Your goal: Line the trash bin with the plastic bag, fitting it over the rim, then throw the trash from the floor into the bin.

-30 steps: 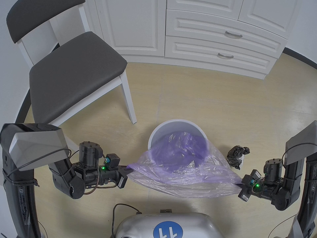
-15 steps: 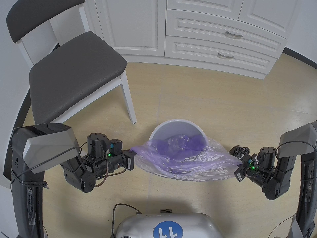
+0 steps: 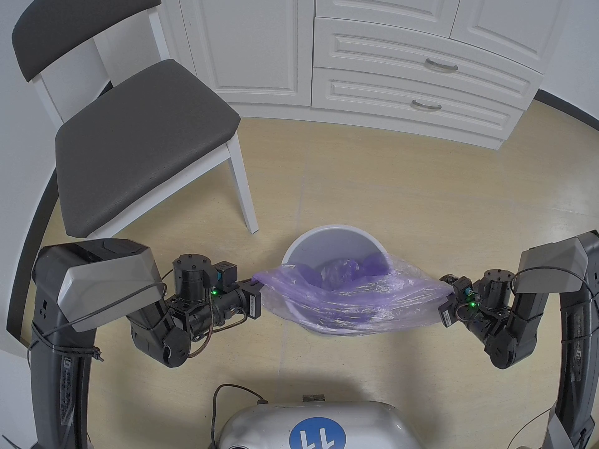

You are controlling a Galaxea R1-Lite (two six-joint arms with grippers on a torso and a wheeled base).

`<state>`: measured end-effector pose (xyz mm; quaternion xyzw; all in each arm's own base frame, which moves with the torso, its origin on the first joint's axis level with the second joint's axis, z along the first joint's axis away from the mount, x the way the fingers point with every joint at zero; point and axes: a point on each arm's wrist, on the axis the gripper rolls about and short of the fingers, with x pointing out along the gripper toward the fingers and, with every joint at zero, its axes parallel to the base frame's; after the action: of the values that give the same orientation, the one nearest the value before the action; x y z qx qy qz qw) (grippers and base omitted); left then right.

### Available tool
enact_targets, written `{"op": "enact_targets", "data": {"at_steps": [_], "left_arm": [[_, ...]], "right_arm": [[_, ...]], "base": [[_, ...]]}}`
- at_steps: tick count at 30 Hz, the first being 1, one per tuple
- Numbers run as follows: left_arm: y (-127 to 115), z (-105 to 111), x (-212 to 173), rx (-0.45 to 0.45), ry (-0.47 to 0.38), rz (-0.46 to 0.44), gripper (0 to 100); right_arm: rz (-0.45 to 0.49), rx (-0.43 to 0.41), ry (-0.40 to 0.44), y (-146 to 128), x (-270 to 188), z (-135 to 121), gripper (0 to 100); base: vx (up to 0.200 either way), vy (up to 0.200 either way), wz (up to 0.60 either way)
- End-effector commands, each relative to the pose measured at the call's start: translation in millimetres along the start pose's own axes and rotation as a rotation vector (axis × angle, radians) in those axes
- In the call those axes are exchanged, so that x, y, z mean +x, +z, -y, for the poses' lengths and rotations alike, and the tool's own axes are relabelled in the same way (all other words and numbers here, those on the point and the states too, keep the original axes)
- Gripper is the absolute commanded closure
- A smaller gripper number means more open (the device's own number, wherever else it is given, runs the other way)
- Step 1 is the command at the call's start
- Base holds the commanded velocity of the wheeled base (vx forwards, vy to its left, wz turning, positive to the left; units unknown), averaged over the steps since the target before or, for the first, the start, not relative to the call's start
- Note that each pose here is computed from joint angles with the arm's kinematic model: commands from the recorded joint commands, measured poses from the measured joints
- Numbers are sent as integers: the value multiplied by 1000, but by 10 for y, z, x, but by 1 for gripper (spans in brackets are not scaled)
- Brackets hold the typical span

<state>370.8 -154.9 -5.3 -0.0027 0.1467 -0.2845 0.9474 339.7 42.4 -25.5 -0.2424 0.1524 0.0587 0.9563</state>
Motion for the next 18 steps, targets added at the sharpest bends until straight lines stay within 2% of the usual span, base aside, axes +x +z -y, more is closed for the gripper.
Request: {"op": "enact_targets", "data": {"at_steps": [1, 6, 13, 18], "left_arm": [[-34, -66, -4, 3, 16, -16, 100], [-36, -274, -59, 31, 36, -39, 100], [-37, -279, -56, 32, 29, -38, 100], [2, -260, -76, 35, 25, -24, 100]], "right_arm": [[-6, 0, 2, -72, 46, -31, 100], [-15, -3, 14, -126, 73, -51, 100], [-12, -14, 29, -61, -5, -109, 100], [13, -30, 82, 101, -227, -200, 100]], "base": [[0, 0, 0], [0, 0, 0], [0, 0, 0], [0, 0, 0]]}}
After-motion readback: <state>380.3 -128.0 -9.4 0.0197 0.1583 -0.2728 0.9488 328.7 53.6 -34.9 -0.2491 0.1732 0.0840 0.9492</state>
